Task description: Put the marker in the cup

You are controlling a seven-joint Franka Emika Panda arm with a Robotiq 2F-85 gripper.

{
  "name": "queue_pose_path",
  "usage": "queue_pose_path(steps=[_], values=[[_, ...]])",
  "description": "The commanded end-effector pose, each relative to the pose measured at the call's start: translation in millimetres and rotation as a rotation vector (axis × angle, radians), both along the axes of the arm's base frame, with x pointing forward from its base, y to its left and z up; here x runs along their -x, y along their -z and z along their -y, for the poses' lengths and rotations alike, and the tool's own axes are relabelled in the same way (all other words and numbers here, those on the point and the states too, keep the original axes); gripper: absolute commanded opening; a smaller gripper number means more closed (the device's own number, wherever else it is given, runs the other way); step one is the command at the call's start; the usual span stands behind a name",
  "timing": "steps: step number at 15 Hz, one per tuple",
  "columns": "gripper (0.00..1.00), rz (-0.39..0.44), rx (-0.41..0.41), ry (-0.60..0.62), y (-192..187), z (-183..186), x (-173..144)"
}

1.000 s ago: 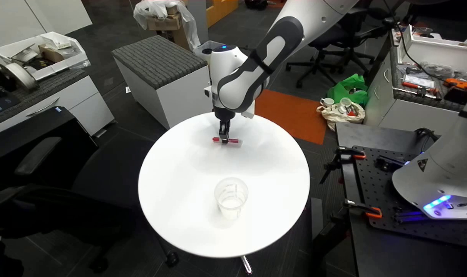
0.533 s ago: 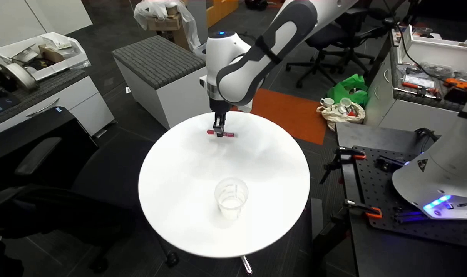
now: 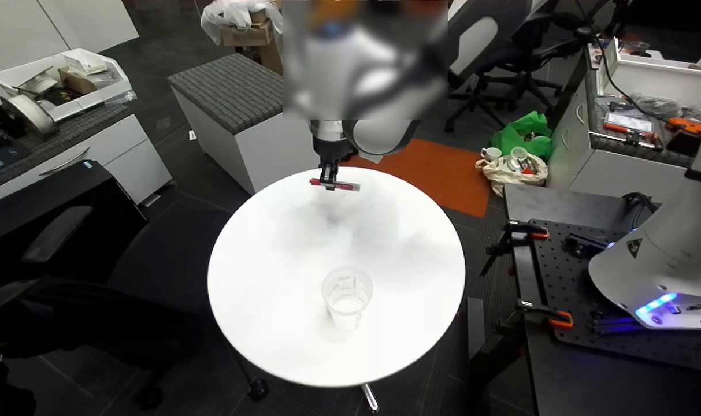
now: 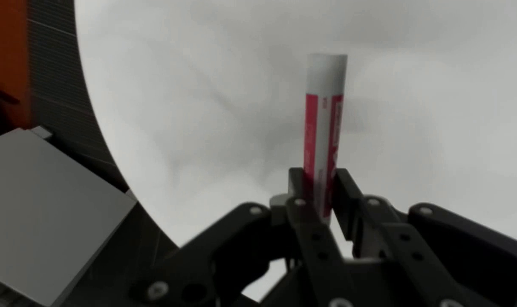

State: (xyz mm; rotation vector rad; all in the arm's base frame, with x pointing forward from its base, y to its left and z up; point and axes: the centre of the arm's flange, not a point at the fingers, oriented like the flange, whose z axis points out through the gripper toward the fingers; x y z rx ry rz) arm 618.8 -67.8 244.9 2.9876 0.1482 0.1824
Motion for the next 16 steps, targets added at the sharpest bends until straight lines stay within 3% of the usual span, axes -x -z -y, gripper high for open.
queue_pose_path(steps=[1, 11, 16], values=[[0.05, 0.049, 0.101, 0.029, -23.6, -18.3, 16.9], [0.05, 0.105, 0.284, 0.082, -36.1, -49.1, 24.1], [0.05, 0.004, 0.350, 0.086, -29.8, -105.9, 23.2]])
